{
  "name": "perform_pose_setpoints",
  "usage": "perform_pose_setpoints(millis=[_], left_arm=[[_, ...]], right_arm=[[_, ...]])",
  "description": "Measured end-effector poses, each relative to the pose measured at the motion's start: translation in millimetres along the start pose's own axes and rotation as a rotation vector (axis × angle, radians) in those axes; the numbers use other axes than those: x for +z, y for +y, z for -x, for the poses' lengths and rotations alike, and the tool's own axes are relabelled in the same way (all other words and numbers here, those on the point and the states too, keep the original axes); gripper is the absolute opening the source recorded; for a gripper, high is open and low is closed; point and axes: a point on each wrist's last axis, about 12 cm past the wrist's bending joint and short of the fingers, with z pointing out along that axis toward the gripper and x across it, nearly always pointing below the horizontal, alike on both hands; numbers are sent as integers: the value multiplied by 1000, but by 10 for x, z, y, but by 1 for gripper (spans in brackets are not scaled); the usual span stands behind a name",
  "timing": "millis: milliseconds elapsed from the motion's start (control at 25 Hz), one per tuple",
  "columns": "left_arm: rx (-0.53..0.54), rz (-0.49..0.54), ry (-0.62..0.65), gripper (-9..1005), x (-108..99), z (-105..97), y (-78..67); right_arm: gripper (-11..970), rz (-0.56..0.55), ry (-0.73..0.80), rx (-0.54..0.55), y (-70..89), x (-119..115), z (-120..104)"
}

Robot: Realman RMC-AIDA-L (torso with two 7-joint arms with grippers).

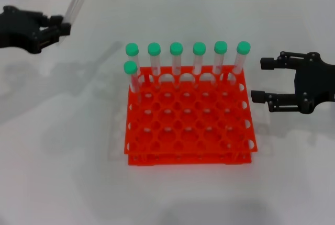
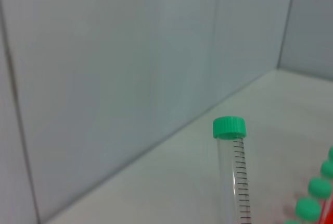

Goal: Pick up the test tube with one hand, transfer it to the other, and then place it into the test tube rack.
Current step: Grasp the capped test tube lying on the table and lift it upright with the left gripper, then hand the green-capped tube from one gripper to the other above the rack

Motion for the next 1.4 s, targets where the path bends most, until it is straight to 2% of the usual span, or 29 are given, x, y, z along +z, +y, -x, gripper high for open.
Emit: perform_pose_setpoints(millis=[400, 800, 1040, 1400], left_arm=[[98, -77, -168, 187, 184, 115, -114], [163, -181, -186, 187, 538, 163, -272], [193, -205, -200, 187, 603, 190, -327], [219, -244, -233, 187, 718, 103, -428]], right_arm=[[768, -3, -5, 1, -2, -1, 4], [768, 0, -8, -8, -16, 15, 33], [768, -9, -11, -10, -29, -2, 40], [767, -22, -16, -21, -64, -3, 78]])
